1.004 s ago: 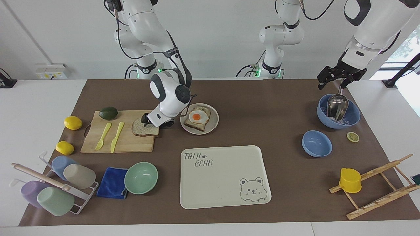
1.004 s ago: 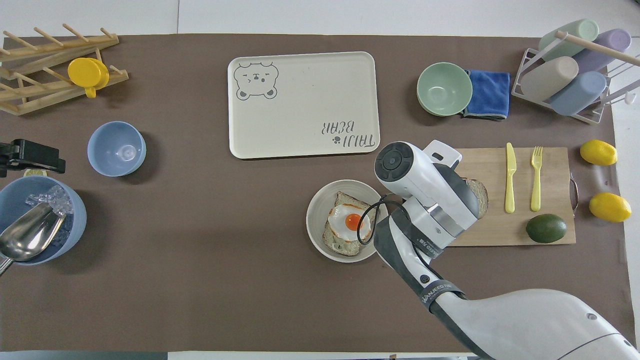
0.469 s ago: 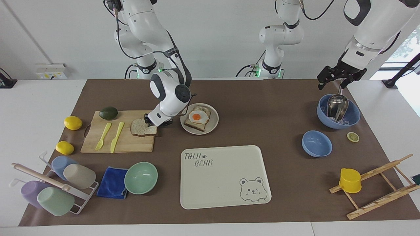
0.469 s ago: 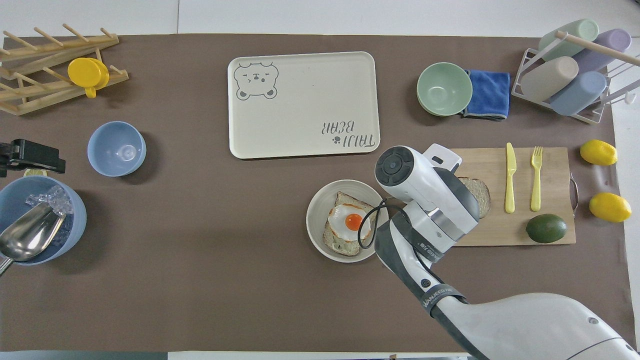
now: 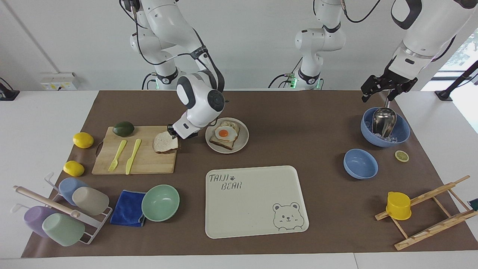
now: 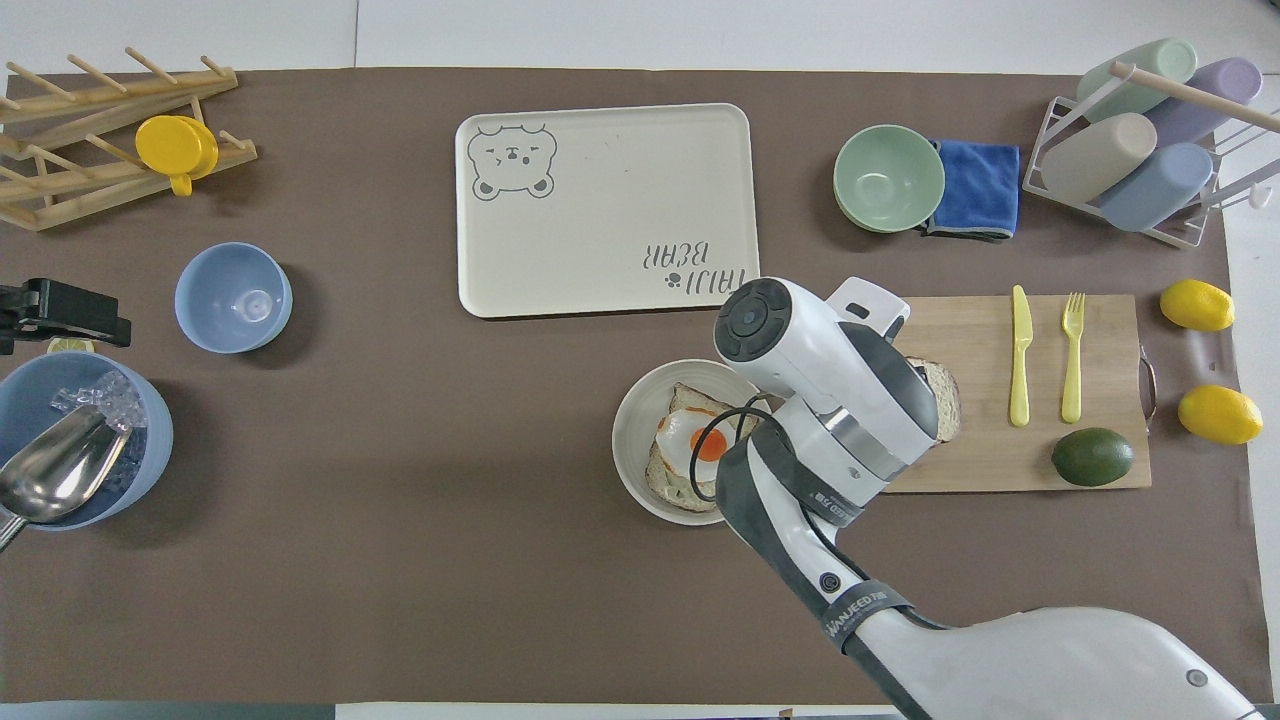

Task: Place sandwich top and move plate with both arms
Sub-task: 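Carry the bread slice over the plate and lower it onto the egg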

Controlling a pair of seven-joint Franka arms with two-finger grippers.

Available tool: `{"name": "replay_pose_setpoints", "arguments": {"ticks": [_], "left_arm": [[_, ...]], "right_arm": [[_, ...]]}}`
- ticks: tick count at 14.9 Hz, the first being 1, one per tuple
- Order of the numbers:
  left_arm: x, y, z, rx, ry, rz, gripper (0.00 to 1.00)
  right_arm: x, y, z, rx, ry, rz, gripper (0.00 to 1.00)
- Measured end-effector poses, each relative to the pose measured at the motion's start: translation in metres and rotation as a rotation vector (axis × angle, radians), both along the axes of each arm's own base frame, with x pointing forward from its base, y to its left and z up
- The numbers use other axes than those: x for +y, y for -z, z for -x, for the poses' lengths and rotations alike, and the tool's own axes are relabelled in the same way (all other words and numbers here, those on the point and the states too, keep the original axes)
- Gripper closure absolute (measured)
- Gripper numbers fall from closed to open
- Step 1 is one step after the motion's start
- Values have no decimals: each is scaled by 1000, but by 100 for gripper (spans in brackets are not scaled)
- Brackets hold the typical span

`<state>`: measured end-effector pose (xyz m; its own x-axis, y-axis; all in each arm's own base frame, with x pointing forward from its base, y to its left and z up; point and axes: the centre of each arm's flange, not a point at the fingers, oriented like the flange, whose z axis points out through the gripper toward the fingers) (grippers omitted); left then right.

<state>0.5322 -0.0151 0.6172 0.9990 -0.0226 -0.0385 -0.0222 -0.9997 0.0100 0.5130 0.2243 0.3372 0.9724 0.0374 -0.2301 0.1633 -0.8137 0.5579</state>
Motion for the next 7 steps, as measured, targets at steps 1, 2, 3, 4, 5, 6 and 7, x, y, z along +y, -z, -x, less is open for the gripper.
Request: {"name": "replay_pose_setpoints", "arguments": {"ticks": [1,2,3,4,5,6,7], "left_arm": [[-1,0,0,0,1,0,0],[-1,0,0,0,2,0,0],[-1,0,0,0,2,0,0],[-1,0,0,0,2,0,0],[-1,0,0,0,2,0,0],[-1,0,0,0,2,0,0],[-1,0,0,0,2,0,0]], "right_arm": [[16,-17,3,9,-7,18,89],[31,-32,8,16,-17,34,89],[44,-44,13,22,-27,48,89],[55,-51,18,25,-38,57,89],[64,-57,23,23,-51,60,89],[73,-62,26,13,-66,55,89],[83,-68,27,0,-82,47,89]]}}
